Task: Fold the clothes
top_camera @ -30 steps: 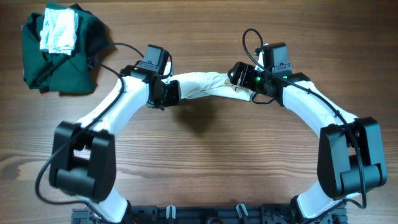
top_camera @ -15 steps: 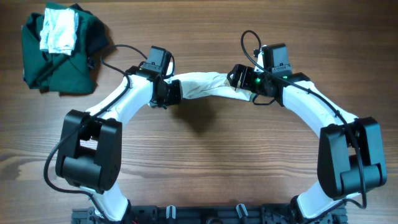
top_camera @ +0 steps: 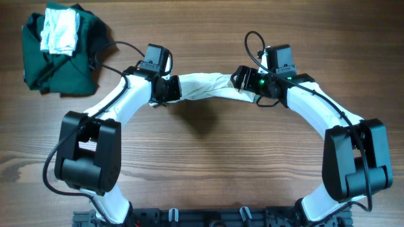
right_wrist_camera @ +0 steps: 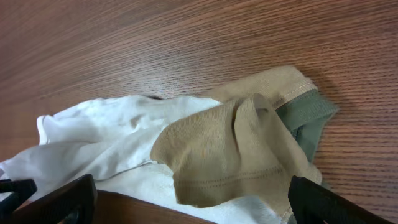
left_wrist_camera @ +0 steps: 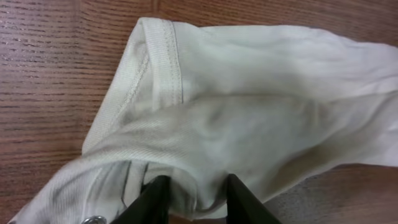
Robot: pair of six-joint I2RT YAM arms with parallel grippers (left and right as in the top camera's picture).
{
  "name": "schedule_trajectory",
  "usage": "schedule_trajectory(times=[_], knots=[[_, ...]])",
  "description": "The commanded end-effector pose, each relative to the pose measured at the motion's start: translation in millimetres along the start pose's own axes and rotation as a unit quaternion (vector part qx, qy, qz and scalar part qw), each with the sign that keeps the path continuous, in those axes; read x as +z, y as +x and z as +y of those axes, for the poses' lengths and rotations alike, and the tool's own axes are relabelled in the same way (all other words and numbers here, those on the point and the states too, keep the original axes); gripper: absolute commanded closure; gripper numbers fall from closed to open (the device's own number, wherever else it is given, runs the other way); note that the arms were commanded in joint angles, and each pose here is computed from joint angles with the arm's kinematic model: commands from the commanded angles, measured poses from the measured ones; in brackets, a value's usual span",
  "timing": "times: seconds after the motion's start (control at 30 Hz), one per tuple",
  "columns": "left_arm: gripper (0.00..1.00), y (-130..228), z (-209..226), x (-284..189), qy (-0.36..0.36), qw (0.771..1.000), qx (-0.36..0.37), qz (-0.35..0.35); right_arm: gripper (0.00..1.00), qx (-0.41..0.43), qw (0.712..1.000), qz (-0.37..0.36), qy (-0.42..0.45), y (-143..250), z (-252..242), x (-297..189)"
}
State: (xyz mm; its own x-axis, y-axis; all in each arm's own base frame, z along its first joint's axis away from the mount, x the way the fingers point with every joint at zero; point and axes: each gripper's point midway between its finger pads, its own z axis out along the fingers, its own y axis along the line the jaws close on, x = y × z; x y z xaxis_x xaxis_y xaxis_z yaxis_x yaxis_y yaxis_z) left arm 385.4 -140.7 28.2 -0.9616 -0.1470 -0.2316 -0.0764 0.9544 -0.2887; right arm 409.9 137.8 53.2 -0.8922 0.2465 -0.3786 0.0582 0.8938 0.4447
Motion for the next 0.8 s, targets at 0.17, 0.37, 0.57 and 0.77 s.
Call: schedule_trajectory(times=[0.17, 0.37, 0.57, 0.77], knots=[[0.96, 2, -4, 5, 0.018, 1.000, -0.003, 0.008, 0.01, -0.011, 1.000, 0.001, -0.009, -2, 4, 0], [0.96, -15, -11, 1, 0.030, 0.999, 0.003, -0.021, 0.01, -0.010, 1.000, 0.001, -0.005, -2, 2, 0], [0.96, -50, -28, -4, 0.062, 0.993, 0.019, -0.094, 0.01, -0.006, 1.000, 0.006, 0.020, 1, -8, 0], [0.96, -67, -15, -8, 0.031, 0.991, 0.013, -0.132, 0.01, -0.005, 1.000, 0.007, 0.027, 3, -10, 0]])
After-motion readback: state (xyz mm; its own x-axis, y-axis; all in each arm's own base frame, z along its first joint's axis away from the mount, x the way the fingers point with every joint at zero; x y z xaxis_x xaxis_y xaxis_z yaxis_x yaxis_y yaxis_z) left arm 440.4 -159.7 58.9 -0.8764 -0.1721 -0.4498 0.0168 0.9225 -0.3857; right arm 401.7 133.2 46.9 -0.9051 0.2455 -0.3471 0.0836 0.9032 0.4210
